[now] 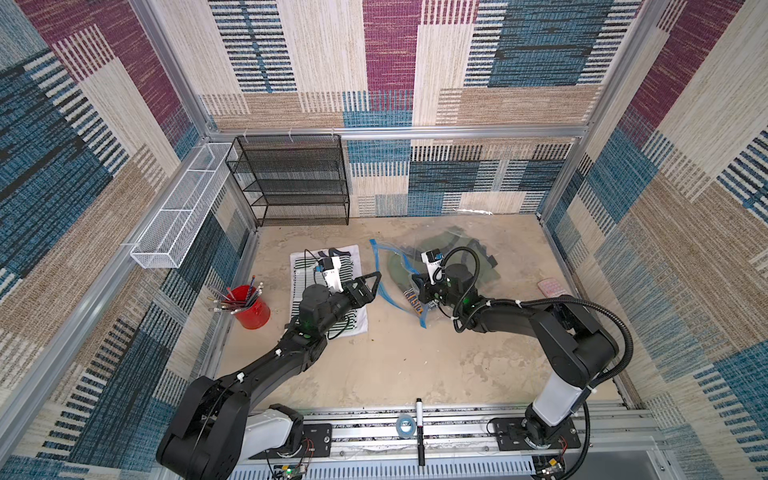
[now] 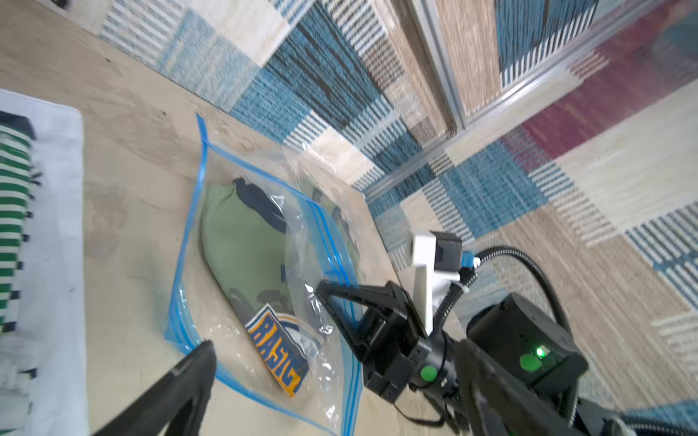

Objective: Take the tank top out of the vacuum bag
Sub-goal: Take out the tank top from the vacuum bag.

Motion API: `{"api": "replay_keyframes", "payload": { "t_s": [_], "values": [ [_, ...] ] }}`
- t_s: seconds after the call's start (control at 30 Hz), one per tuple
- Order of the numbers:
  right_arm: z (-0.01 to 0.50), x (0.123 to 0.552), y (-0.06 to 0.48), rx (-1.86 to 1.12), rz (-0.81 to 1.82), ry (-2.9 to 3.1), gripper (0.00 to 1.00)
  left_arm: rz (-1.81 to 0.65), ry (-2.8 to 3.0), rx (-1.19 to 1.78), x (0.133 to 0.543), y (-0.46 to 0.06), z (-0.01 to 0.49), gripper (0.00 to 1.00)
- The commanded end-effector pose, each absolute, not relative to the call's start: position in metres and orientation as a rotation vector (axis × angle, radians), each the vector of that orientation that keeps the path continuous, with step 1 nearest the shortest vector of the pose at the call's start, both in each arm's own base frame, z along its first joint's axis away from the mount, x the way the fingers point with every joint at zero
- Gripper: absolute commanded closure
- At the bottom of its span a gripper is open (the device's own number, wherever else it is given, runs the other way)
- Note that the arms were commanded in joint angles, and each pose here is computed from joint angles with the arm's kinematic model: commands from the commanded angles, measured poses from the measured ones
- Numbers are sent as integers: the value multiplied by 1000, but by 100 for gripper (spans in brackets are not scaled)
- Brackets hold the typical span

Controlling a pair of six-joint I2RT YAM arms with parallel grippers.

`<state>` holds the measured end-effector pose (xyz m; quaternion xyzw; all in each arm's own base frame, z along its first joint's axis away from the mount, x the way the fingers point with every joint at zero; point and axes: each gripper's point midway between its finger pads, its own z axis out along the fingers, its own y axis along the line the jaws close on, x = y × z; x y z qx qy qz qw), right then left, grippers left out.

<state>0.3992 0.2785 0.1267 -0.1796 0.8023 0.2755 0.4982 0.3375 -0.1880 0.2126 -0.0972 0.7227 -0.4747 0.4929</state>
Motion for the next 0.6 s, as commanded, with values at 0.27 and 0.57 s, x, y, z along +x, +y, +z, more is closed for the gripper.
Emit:
{"api": "replay_keyframes", "payload": {
  "t_s": [0.27, 0.57],
  "values": [
    [133, 407, 275, -426, 615, 1897, 100, -1443, 1769, -382, 364, -182, 193, 2],
    [145, 403, 267, -410, 575, 1860, 100, -1368, 2064, -329, 352, -224, 126, 47]
  ]
}}
